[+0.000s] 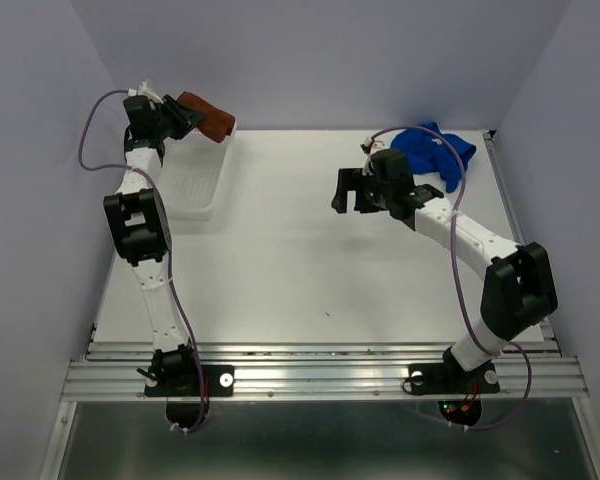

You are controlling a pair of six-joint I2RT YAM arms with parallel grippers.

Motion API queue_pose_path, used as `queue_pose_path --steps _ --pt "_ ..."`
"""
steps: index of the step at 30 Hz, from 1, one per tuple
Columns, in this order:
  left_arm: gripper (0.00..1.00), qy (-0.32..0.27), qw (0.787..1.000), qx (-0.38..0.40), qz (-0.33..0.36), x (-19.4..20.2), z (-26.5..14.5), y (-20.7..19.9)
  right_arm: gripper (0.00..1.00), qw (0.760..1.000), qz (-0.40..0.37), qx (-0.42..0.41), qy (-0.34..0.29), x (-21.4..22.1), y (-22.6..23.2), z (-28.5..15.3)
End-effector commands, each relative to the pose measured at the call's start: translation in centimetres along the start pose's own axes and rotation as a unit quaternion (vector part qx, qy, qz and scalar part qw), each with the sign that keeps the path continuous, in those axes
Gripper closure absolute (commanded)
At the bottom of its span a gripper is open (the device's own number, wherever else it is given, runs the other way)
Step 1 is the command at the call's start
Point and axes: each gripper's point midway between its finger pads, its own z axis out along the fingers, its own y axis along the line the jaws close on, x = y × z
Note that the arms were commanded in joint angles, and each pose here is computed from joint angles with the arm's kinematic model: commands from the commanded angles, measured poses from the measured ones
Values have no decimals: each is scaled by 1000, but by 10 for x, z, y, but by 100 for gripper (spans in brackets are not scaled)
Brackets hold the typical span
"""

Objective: Roll the towels
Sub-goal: Place the rolled towel into the container

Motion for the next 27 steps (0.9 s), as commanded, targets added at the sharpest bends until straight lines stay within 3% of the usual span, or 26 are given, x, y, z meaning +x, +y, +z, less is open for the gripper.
queue_pose_path --steps 1,27 --pt "100 -28 999 30 20 -11 3 -8 0 999 -13 -12 -29 -25 8 1" --pt "100 -18 998 -52 14 30 26 78 0 1000 -29 -3 6 -12 1 30"
